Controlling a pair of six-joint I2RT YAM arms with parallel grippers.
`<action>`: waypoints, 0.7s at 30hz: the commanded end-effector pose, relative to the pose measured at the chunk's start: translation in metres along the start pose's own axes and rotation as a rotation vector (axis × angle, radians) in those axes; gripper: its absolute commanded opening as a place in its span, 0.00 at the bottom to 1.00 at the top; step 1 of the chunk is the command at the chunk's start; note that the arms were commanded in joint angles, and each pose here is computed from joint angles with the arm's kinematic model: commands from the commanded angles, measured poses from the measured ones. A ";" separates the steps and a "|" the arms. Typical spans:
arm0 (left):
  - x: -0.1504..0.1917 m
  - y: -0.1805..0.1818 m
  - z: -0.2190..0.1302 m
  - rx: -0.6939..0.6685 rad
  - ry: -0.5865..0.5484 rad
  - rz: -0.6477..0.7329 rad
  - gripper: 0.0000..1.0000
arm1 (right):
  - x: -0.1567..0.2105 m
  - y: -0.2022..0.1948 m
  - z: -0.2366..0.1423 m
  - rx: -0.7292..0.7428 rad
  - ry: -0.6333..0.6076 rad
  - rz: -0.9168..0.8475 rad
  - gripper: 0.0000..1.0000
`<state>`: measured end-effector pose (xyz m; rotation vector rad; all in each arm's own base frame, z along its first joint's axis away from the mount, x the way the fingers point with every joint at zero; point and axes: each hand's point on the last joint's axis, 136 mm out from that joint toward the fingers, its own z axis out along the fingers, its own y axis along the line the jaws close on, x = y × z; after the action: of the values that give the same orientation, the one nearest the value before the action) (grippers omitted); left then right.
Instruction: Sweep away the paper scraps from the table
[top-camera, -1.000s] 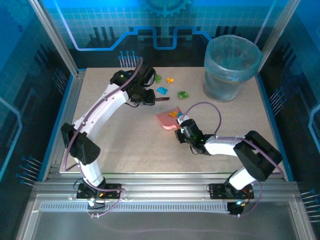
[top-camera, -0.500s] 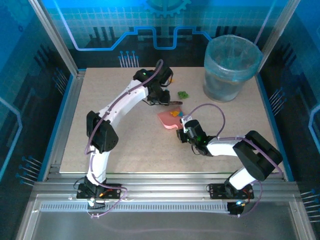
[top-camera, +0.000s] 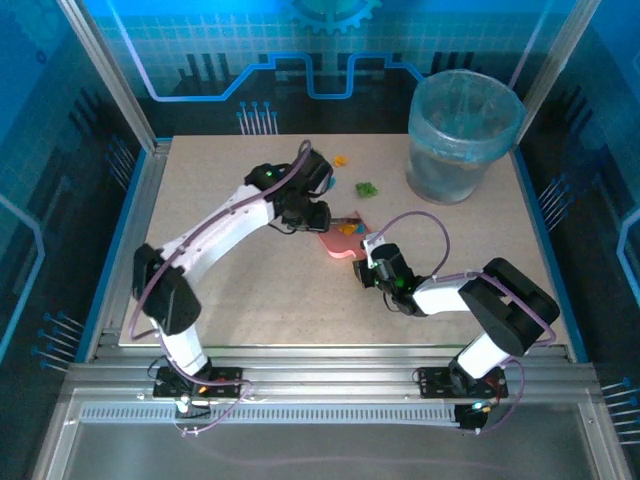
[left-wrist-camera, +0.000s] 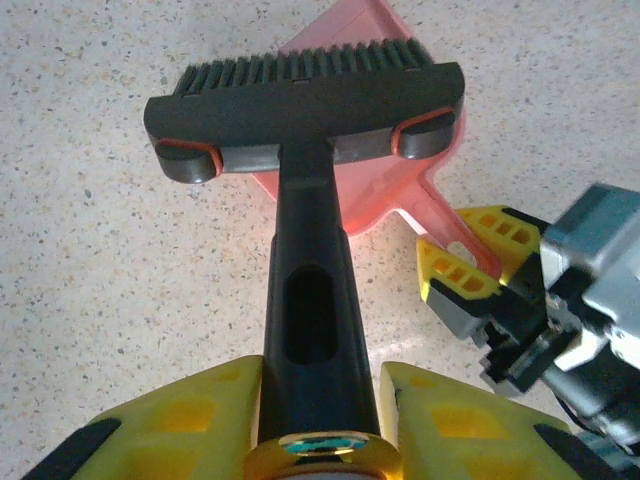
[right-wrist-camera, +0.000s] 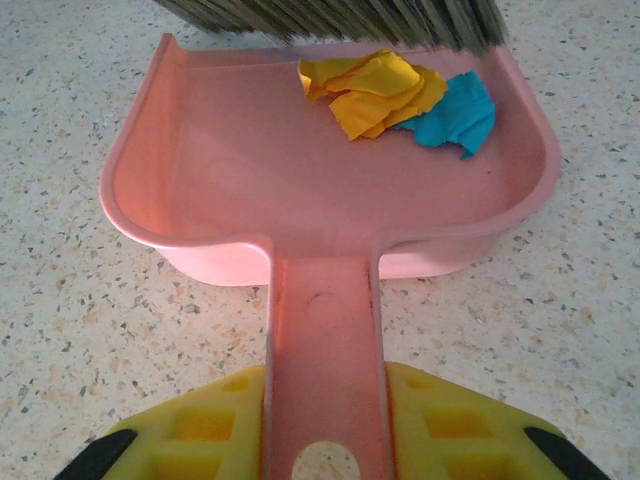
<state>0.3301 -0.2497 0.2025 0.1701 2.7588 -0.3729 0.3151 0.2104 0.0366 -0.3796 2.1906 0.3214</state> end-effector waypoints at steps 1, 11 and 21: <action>-0.013 -0.012 -0.037 0.088 -0.144 -0.033 0.00 | 0.021 -0.006 0.000 0.035 0.040 -0.038 0.00; -0.016 0.020 -0.060 0.025 -0.349 -0.115 0.00 | 0.020 -0.006 -0.006 0.048 0.014 -0.089 0.00; 0.006 0.061 -0.058 0.017 -0.587 -0.188 0.00 | 0.017 -0.014 -0.042 0.044 -0.011 -0.015 0.00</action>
<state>0.3010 -0.1779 0.2104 -0.1014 2.3903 -0.3591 0.2908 0.1892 0.0453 -0.4065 2.1579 0.2642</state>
